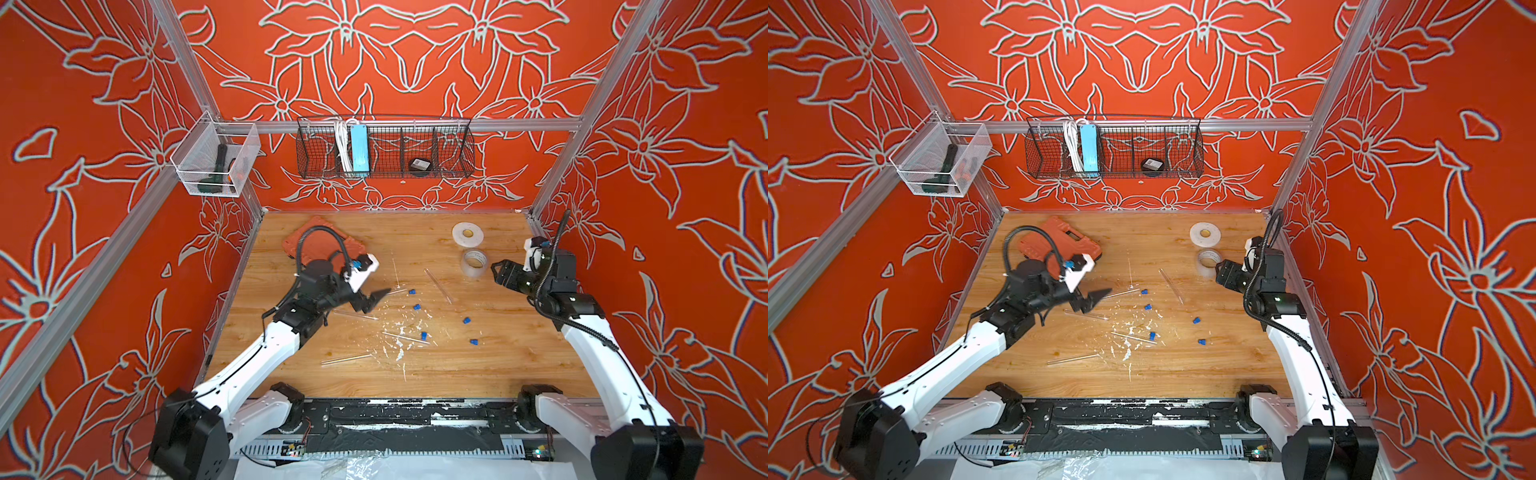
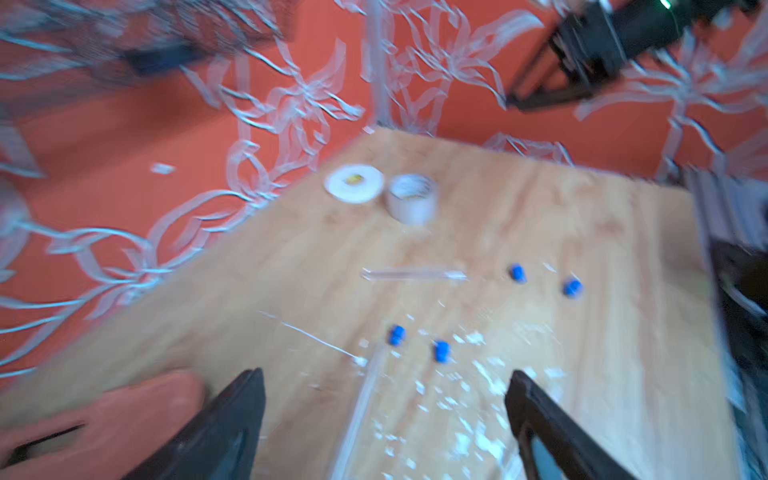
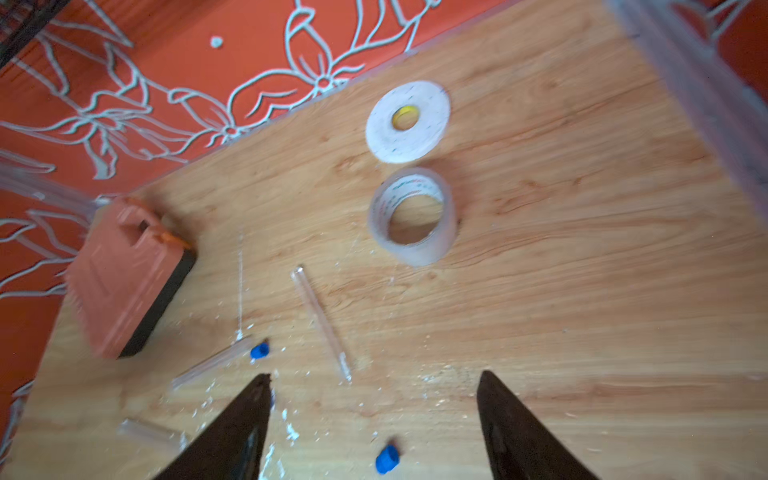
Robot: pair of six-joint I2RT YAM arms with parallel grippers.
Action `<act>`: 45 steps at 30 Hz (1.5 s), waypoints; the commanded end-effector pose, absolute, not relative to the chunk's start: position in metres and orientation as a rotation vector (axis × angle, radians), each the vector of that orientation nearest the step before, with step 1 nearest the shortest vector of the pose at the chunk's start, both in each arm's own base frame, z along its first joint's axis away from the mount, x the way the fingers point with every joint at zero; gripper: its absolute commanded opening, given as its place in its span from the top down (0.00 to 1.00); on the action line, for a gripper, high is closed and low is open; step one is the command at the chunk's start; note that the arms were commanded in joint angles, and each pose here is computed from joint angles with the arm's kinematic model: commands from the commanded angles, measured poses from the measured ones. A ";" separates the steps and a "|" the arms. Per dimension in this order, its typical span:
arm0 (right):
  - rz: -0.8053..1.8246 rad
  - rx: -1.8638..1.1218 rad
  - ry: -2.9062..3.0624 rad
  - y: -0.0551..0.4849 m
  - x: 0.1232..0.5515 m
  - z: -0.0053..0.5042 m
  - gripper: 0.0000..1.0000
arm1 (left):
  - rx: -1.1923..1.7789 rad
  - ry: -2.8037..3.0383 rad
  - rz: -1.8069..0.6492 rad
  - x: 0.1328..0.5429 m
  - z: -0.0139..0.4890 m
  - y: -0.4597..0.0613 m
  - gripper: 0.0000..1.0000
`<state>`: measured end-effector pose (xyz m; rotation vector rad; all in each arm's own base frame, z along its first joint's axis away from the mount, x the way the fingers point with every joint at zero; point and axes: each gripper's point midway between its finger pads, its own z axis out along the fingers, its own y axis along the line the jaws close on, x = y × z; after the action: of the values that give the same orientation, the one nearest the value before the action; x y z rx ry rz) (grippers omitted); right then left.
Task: Insert stoppers into test tubes
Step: Pick up the test tube at the center of the board.
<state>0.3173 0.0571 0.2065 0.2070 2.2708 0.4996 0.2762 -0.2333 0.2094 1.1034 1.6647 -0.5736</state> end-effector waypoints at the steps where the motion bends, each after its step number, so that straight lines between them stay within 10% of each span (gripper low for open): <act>1: 0.591 0.125 2.352 0.077 0.296 0.212 0.22 | 1.471 1.598 -0.517 0.238 0.167 -0.246 0.14; 13: 0.551 0.127 2.355 0.072 0.272 0.196 0.22 | 2.001 1.567 -0.310 0.206 0.081 -0.268 0.24; 45: 0.557 0.133 2.295 0.070 0.256 0.195 0.20 | 2.183 1.863 -0.228 0.220 0.008 -0.284 0.66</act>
<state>0.2569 0.0690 0.1936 0.1302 2.3103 0.5510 0.2320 -0.2943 0.0243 2.1082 1.8181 -0.2293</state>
